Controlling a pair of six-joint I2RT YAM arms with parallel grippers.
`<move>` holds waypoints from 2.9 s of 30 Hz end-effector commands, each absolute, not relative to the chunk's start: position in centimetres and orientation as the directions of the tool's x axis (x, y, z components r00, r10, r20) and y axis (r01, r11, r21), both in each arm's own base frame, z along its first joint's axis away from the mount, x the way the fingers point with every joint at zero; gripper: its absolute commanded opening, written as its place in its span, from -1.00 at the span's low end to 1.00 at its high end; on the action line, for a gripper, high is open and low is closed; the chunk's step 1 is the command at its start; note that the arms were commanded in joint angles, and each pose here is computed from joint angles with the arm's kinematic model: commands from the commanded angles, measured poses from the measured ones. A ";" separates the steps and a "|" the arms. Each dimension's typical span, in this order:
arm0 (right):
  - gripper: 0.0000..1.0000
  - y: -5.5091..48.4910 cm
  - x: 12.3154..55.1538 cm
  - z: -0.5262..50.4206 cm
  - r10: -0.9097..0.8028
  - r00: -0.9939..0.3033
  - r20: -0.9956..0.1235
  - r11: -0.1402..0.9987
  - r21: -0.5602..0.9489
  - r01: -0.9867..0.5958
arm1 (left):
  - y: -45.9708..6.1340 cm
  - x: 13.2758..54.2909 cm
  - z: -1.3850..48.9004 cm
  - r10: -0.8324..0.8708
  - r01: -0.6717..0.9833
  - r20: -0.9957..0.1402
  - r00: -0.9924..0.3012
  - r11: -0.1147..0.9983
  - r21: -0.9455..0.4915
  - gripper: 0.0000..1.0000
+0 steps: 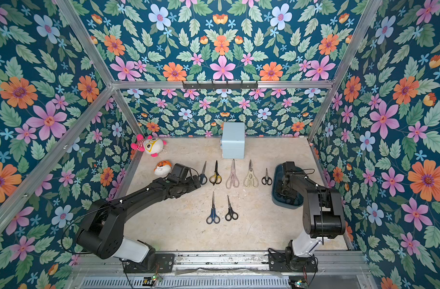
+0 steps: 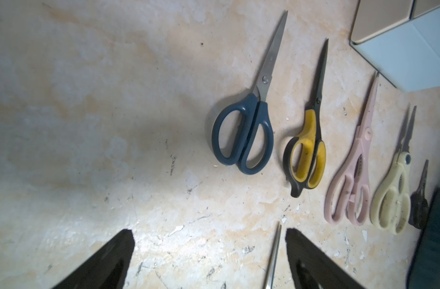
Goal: Take the scissors out of the storage box
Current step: Pick up the scissors from the storage box, then place the scissors at the center of the board.
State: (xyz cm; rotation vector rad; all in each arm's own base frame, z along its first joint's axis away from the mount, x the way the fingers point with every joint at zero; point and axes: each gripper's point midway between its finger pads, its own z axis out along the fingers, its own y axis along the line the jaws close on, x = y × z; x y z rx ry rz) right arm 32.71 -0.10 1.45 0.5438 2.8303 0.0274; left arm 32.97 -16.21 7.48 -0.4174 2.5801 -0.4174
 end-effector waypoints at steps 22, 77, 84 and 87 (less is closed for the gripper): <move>-1.00 0.3 31.5 -0.5 0.349 -0.922 -0.168 0.937 0.054 0.345 | -15.8 32.8 7.1 -0.362 -0.224 -0.419 -0.833 0.912 -0.343 0.98; -1.00 19.2 19.9 5.8 0.179 -0.962 -0.206 0.939 0.329 0.104 | -15.8 31.8 7.7 -0.406 -0.237 -0.408 -0.818 0.883 -0.405 0.97; -1.00 19.3 19.7 3.9 0.148 -0.968 -0.201 0.960 0.264 0.092 | -15.8 31.6 7.8 -0.404 -0.233 -0.409 -0.819 0.884 -0.406 0.97; -1.00 19.0 19.9 3.2 0.138 -0.970 -0.201 0.971 0.221 0.092 | -15.6 31.5 7.8 -0.404 -0.235 -0.410 -0.818 0.885 -0.403 0.97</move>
